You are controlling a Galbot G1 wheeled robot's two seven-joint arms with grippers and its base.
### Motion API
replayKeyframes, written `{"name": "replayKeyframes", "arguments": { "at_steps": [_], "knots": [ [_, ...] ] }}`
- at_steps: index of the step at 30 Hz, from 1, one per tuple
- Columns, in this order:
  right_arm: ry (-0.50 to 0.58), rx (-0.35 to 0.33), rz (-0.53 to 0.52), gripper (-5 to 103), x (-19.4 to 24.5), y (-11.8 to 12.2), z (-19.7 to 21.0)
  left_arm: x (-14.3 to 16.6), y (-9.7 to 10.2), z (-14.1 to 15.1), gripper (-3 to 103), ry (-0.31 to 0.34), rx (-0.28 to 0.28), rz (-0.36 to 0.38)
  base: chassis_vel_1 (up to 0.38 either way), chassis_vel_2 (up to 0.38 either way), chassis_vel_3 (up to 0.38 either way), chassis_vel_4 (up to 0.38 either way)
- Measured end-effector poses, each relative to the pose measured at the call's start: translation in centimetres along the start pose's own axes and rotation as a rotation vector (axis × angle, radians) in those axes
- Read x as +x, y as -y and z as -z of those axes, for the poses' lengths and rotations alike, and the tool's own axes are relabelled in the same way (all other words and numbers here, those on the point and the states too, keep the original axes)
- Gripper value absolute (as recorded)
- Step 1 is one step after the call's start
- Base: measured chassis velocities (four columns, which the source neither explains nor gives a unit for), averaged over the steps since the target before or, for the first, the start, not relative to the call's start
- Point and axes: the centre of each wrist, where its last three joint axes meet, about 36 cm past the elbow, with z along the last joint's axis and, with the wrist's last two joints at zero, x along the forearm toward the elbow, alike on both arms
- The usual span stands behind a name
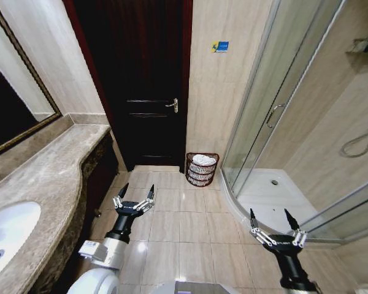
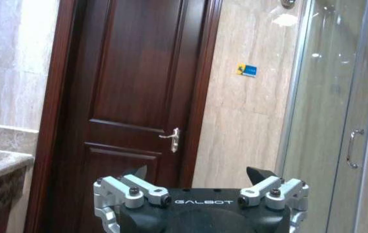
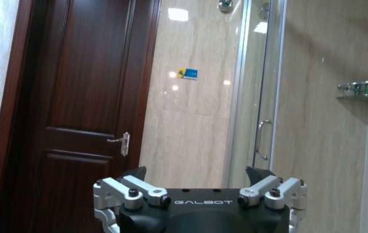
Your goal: Discard the used towel into the hamper.
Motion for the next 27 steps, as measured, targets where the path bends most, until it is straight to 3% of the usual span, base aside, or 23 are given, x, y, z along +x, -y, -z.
{"name": "replayKeyframes", "arguments": {
  "at_steps": [27],
  "knots": [
    [0.000, 0.000, 0.000, 100, 0.00, 0.00, 0.00, 0.00, 0.00, 0.00, 100, 0.000, 0.000, 0.000, 0.000, 0.000, 0.000, 0.000]
  ]
}}
